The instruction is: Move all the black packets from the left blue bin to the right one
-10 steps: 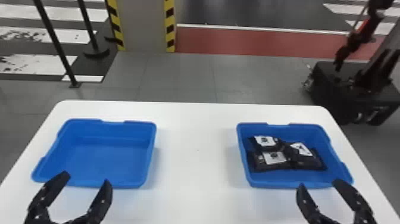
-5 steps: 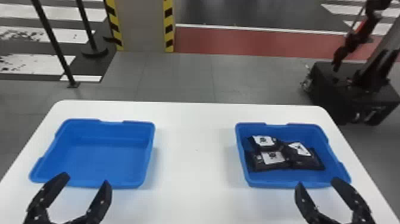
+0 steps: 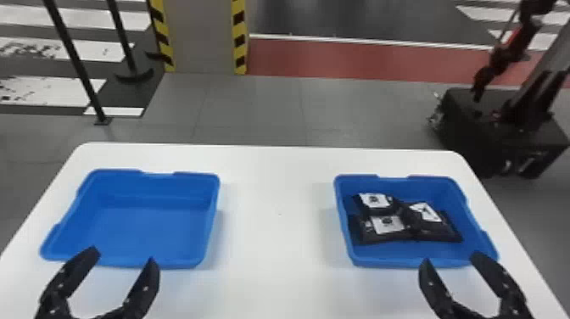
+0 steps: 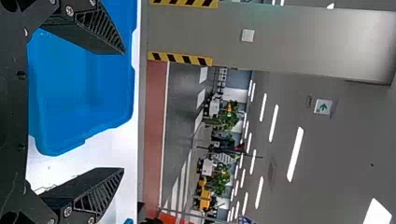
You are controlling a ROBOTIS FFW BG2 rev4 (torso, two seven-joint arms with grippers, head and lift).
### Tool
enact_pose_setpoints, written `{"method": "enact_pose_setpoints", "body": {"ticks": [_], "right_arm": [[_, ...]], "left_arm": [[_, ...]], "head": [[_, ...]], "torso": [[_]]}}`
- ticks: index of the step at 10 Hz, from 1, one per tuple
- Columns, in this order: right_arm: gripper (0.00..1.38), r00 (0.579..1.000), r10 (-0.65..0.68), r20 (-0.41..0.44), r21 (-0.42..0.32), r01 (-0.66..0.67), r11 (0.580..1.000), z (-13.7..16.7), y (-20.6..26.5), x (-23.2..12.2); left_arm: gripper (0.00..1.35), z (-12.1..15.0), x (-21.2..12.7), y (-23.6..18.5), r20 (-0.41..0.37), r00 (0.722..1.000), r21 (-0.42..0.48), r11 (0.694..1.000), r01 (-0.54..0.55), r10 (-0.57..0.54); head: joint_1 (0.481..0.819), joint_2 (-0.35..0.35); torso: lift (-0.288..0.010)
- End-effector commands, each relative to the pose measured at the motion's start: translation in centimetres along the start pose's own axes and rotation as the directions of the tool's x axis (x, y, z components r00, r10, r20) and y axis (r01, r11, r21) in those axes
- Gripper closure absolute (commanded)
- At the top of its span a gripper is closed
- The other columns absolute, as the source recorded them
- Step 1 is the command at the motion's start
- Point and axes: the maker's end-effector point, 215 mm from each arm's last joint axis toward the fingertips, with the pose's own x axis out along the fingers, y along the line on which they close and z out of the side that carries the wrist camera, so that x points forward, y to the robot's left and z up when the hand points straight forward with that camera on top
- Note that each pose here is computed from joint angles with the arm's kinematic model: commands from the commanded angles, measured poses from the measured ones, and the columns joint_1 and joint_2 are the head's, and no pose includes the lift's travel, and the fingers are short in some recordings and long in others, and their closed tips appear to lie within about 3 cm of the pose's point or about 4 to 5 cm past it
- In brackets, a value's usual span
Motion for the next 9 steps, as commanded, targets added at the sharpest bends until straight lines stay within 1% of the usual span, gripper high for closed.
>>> {"method": "enact_pose_setpoints", "body": {"ticks": [1, 9], "right_arm": [[0.28, 1.000, -0.002, -0.002, 0.004, 0.002, 1.000, -0.11, 0.02, -0.07], [0.28, 1.000, -0.003, -0.003, 0.014, 0.003, 1.000, -0.38, -0.01, 0.02]], "left_arm": [[0.14, -0.12, 0.00, -0.01, -0.002, 1.000, -0.006, 1.000, -0.003, 0.003], [0.14, -0.41, 0.16, -0.26, -0.010, 1.000, -0.023, 1.000, 0.001, -0.001]], "head": [[0.695, -0.066], [0.695, -0.070]], "torso": [[-0.110], [-0.110]]}}
